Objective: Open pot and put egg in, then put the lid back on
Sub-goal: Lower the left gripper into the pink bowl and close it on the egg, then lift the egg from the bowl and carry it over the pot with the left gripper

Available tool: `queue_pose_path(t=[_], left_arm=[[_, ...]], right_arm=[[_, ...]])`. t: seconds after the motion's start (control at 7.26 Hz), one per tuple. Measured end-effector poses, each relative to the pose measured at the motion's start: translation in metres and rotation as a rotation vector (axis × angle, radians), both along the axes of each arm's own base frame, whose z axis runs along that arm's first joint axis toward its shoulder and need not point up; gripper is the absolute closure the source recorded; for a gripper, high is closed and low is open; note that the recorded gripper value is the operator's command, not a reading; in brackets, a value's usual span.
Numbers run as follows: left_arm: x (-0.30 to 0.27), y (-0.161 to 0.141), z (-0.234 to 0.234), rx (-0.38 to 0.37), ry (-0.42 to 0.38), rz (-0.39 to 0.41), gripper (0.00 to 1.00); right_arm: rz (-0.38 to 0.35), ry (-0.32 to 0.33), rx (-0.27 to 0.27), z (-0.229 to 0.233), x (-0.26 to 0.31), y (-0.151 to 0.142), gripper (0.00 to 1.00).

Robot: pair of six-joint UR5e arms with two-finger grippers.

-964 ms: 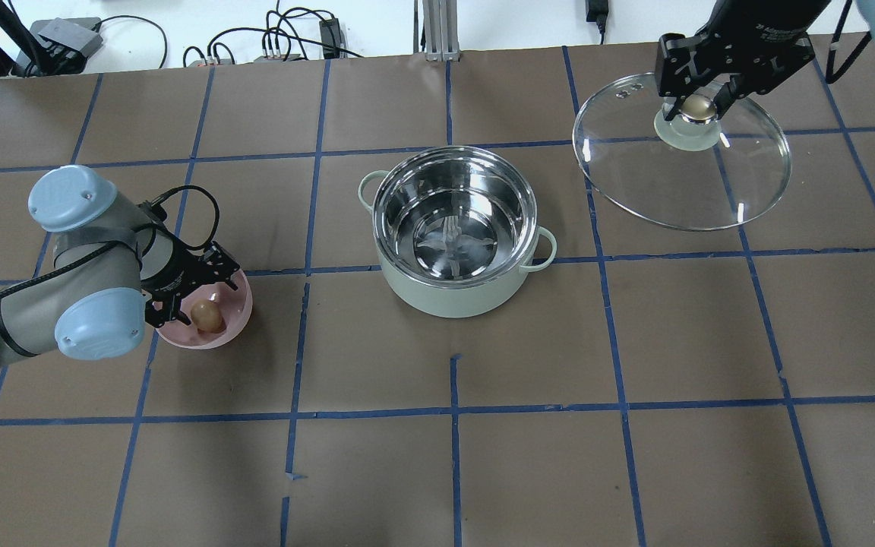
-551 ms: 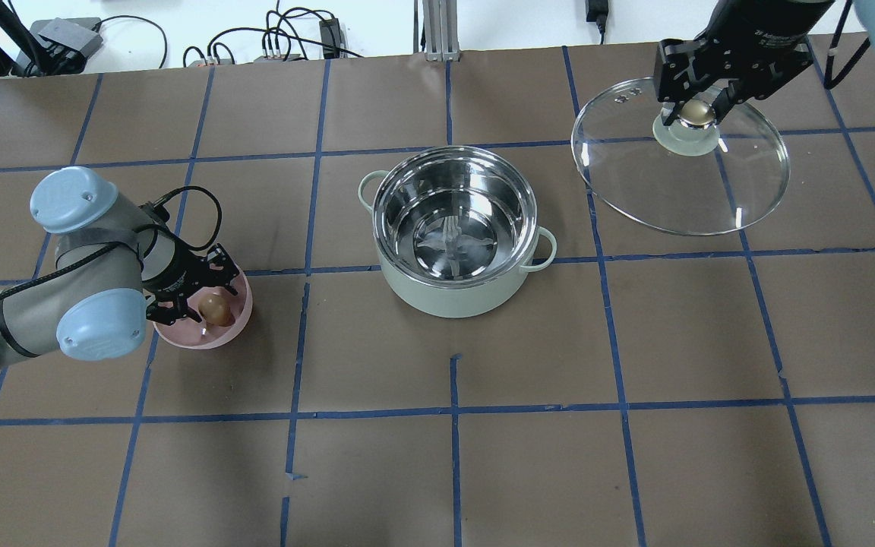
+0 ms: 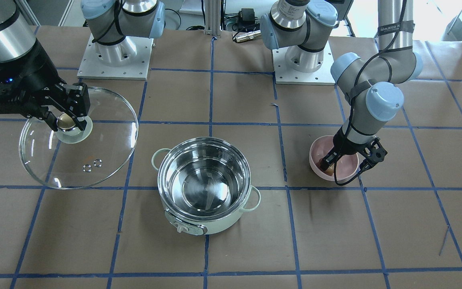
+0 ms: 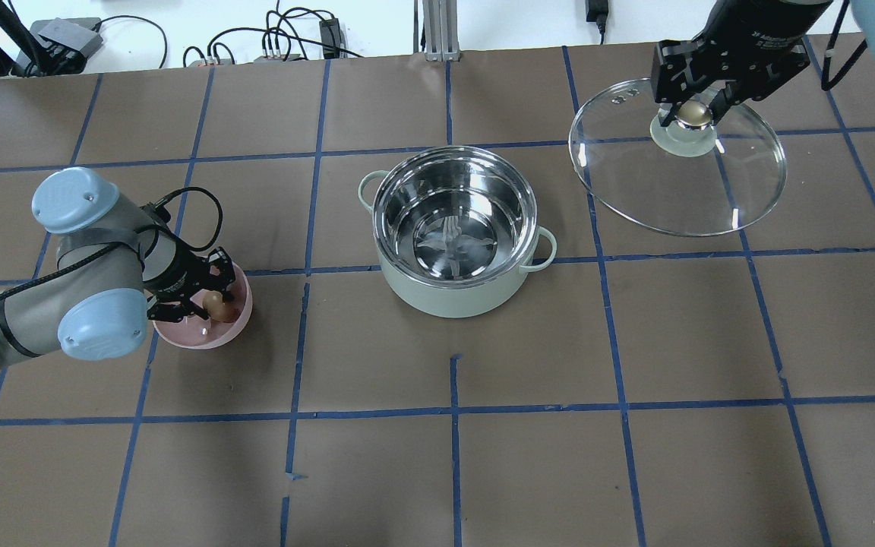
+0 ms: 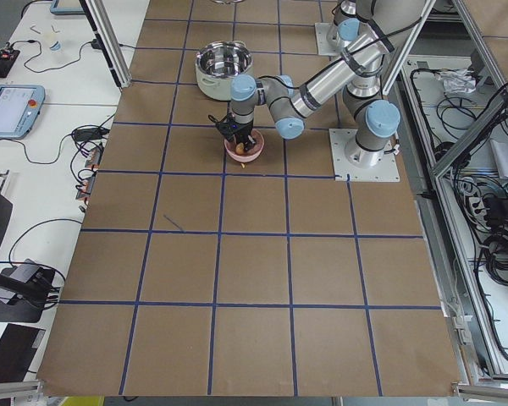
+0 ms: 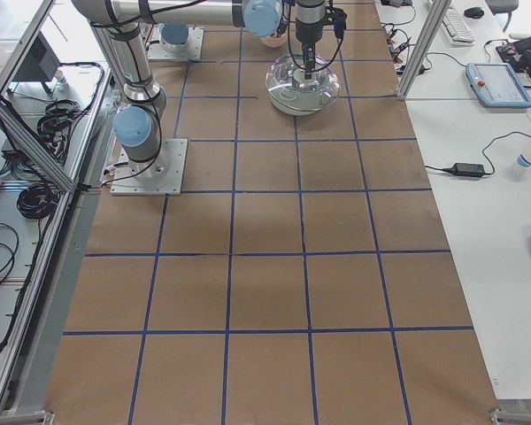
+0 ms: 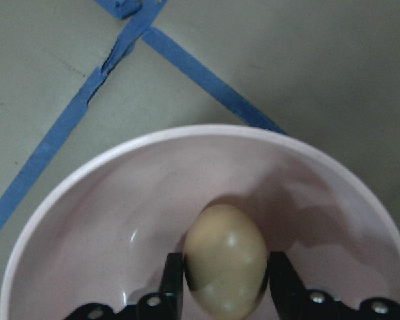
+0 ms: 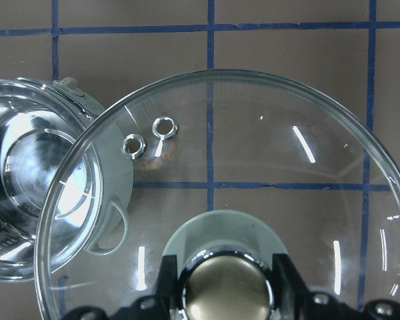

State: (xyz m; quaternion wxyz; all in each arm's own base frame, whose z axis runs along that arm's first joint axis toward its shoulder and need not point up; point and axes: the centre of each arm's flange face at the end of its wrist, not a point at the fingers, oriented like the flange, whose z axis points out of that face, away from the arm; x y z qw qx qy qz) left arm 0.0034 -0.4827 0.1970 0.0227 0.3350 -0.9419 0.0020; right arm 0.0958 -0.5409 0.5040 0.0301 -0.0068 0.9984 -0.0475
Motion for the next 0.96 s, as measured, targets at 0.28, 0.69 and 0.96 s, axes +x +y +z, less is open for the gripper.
queue_pose_path(t=[0.28, 0.69, 0.96], left_arm=[[0.0, 0.0, 0.0, 0.0, 0.0, 0.0, 0.59], [0.003, -0.008, 0.01, -0.023, -0.009, 0.001, 0.59], [0.003, -0.021, 0.04, -0.04, -0.019, -0.009, 0.59]], right_arm=[[-0.002, -0.001, 0.0, 0.001, -0.001, 0.0, 0.66], [-0.001, -0.001, 0.0, 0.001, -0.002, 0.0, 0.66], [0.014, 0.002, -0.007, 0.001, -0.002, -0.001, 0.66]])
